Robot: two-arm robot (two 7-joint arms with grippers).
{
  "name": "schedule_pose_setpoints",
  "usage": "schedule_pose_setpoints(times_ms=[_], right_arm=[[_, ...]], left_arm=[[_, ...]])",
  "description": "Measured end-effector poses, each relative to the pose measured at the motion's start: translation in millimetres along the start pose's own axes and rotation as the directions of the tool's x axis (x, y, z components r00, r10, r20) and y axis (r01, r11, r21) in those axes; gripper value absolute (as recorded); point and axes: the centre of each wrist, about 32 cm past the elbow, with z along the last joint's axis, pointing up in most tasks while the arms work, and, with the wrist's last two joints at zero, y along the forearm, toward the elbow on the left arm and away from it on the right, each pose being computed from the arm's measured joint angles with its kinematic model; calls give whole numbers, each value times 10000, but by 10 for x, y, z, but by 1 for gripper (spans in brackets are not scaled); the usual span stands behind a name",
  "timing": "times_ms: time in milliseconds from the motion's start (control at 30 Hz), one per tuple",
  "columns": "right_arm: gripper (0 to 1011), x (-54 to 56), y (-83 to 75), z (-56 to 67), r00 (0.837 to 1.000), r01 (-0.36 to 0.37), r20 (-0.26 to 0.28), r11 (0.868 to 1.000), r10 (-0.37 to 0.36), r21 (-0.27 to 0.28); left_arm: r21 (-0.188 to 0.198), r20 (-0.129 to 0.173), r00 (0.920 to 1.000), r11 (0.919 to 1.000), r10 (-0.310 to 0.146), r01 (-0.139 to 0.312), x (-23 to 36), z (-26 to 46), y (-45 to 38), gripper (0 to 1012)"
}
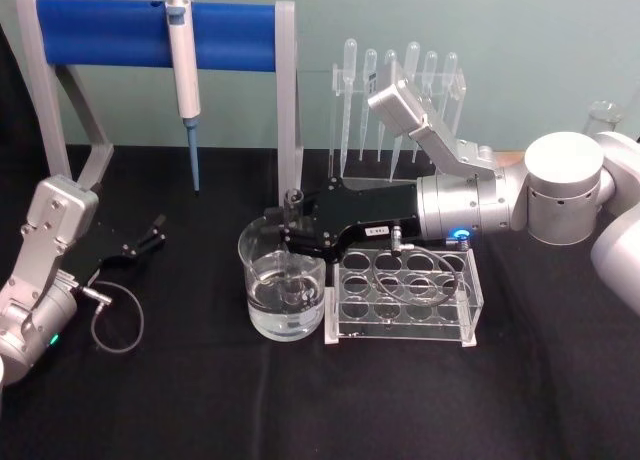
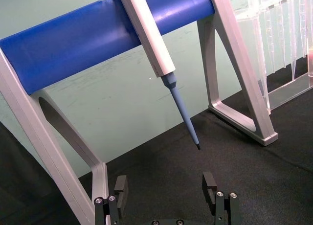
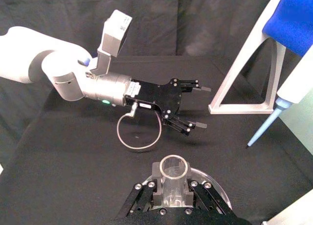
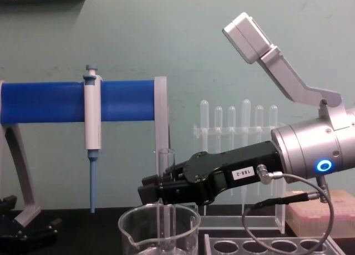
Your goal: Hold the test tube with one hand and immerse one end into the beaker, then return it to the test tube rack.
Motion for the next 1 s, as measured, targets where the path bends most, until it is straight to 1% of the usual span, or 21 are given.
schedule_pose_setpoints(times_ms=[1000], right_arm=[[226, 0, 0, 0, 10000, 0, 0, 10000, 0, 0]], left_arm=[[0, 0, 10000, 10000, 0, 0, 0, 0, 0, 1000]])
